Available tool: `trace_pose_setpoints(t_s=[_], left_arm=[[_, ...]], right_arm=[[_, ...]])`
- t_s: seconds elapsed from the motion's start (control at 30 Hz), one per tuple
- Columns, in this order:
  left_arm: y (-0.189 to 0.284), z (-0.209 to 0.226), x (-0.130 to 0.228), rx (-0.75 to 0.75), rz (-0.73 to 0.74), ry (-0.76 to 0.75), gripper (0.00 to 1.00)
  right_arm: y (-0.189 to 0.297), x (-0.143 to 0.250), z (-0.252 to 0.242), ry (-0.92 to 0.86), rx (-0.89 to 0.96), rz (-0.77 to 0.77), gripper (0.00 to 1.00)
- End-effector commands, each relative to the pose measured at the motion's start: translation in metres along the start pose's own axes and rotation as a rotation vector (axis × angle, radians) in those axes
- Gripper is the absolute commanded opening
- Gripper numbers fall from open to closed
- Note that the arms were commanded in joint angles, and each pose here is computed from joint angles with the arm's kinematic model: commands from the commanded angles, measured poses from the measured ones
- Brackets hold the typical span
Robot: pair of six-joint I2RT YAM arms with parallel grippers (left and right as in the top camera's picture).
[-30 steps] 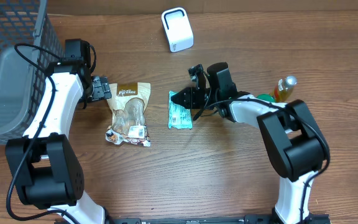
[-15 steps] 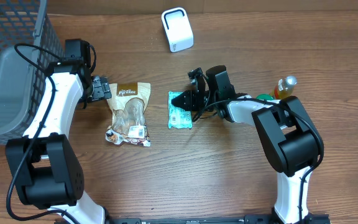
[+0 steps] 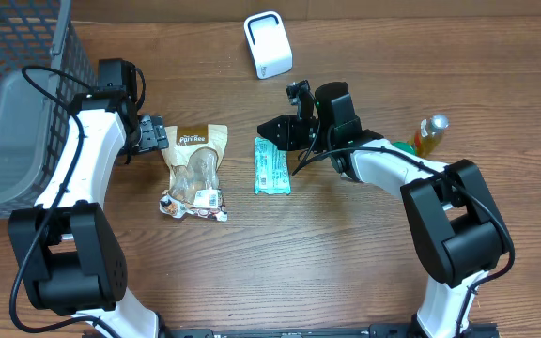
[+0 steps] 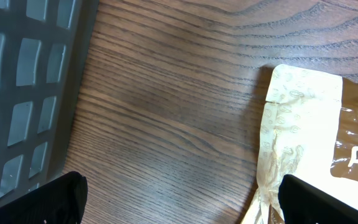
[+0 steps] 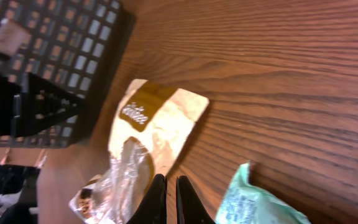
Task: Scan the item barcode
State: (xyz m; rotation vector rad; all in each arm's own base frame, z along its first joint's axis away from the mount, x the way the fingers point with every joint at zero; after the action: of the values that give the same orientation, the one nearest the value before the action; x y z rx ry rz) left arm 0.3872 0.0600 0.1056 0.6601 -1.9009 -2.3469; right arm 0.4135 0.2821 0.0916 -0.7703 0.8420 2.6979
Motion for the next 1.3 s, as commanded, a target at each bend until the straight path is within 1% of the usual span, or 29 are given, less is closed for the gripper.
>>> trace_pose_setpoints(t_s=[0.0,0.2,0.33,0.5,0.63,0.73,0.83,0.97,1.1,1.17,1.27], left_arm=[[0.002,-0.001,-0.002,-0.009,-0.012,-0.009,1.00],[0.002,-0.001,-0.002,-0.009,-0.012,-0.008,1.00],[0.002,-0.001,-0.002,-0.009,-0.012,-0.009,1.00],[0.002,-0.001,-0.002,-0.009,-0.012,-0.008,0.99],[0.002,-0.001,-0.002,-0.009,-0.012,-0.008,1.00],[0.002,-0.001,-0.002,-0.009,-0.012,-0.009,1.00],[0.002,-0.001,-0.002,-0.009,-0.012,-0.009,1.00],[0.002,-0.001,-0.002,-0.009,-0.012,-0.008,1.00],[0.002,-0.001,-0.002,-0.009,-0.012,-0.008,0.99],[0.002,-0.001,-0.002,-0.009,-0.012,-0.009,0.99],[0.002,-0.001,-0.002,-0.009,-0.012,-0.009,1.00]], right_arm=[[-0.013,0.009,-0.022,-0.015,0.063,0.008,0.04],[-0.029,0.034,-0.050,-0.060,0.099,0.059,0.04],[-0.030,0.038,-0.053,-0.069,0.101,0.073,0.04],[-0.020,0.019,-0.022,-0.024,0.008,0.047,0.04],[0.005,-0.006,0.023,0.037,-0.080,0.006,0.04],[0.019,-0.012,0.042,0.047,-0.102,0.007,0.04],[0.020,-0.002,0.043,0.016,-0.097,0.052,0.04],[0.018,0.021,0.030,-0.064,-0.051,0.141,0.04],[0.019,0.032,0.024,-0.033,-0.032,0.178,0.04],[0.020,0.028,0.024,-0.041,-0.022,0.166,0.09],[0.026,0.019,0.010,-0.061,0.079,0.118,0.19]])
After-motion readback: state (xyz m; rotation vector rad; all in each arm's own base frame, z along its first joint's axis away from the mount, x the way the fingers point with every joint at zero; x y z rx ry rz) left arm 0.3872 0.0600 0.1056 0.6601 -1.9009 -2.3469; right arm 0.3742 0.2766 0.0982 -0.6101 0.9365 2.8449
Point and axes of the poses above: each gripper's point midway between its finger pads, its own y axis back along the fingers, its own z axis along the line the jaws close on, x = y × z, the point moved 2 cm from there along y, back along the fingers, and after that the axes turned 1 degree about y, right-handed, at the moved point
